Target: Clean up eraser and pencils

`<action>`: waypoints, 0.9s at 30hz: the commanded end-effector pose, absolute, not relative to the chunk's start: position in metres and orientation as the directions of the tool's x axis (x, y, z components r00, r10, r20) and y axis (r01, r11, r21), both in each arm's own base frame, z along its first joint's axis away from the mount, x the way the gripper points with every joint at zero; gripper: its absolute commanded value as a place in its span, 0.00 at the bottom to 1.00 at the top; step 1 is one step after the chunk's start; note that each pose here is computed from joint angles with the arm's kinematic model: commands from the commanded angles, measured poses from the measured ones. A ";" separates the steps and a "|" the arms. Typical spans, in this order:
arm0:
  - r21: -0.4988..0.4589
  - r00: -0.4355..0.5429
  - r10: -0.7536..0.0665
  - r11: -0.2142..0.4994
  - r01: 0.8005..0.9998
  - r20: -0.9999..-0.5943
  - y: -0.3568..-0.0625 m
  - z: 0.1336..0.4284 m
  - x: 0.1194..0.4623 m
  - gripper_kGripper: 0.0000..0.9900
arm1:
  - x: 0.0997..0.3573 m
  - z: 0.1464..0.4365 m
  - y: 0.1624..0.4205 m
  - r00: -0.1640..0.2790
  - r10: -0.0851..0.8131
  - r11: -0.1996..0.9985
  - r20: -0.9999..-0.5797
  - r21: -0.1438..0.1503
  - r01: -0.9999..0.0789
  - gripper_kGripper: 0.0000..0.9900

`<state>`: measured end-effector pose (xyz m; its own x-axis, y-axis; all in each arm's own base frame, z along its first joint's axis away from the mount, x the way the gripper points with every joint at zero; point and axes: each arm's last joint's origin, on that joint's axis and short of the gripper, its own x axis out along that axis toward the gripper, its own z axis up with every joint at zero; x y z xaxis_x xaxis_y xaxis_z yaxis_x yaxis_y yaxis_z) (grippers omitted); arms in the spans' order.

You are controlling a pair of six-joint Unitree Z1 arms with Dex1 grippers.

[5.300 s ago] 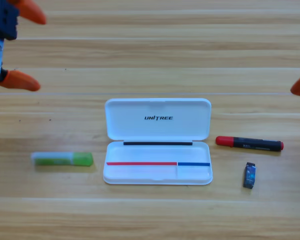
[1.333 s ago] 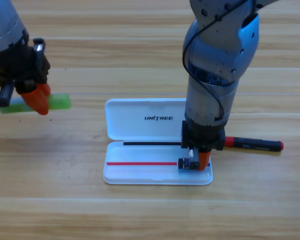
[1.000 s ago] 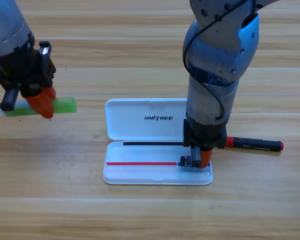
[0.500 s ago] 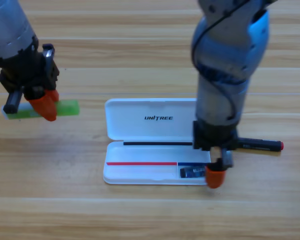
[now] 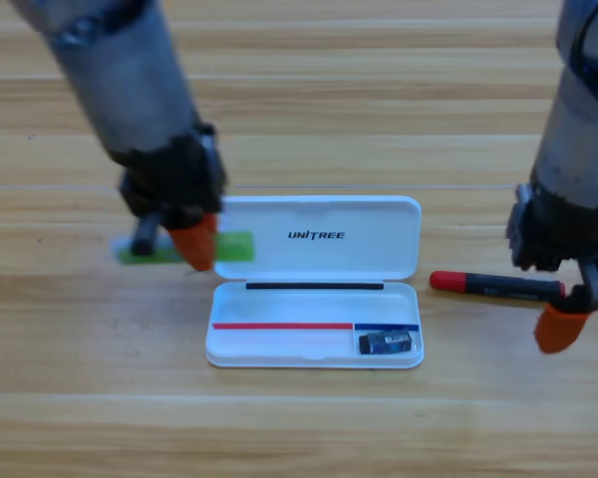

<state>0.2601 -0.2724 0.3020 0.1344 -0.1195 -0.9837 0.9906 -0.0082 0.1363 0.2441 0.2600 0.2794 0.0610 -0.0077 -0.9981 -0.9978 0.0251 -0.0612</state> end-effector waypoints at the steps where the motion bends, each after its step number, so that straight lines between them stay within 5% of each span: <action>1: 0.074 0.068 -0.069 -0.081 0.994 -0.995 -0.321 0.261 0.252 0.00 | 0.305 0.221 0.237 0.030 -0.062 0.127 -0.998 -0.038 -0.991 0.90; 13: 0.044 0.040 -0.041 -0.103 0.994 -0.998 -0.349 0.227 0.255 0.00 | 0.346 0.172 0.249 0.045 -0.051 0.068 -0.998 -0.048 -0.997 0.89; 21: 0.046 0.041 -0.044 -0.126 0.991 -0.998 -0.356 0.220 0.255 0.00 | 0.352 0.163 0.253 0.039 -0.059 0.054 -0.998 -0.042 -0.998 0.76; 27: 0.055 0.050 -0.059 -0.101 0.993 -0.997 -0.361 0.221 0.259 0.00 | 0.350 0.160 0.252 0.025 -0.067 0.034 -0.997 -0.027 -0.999 0.32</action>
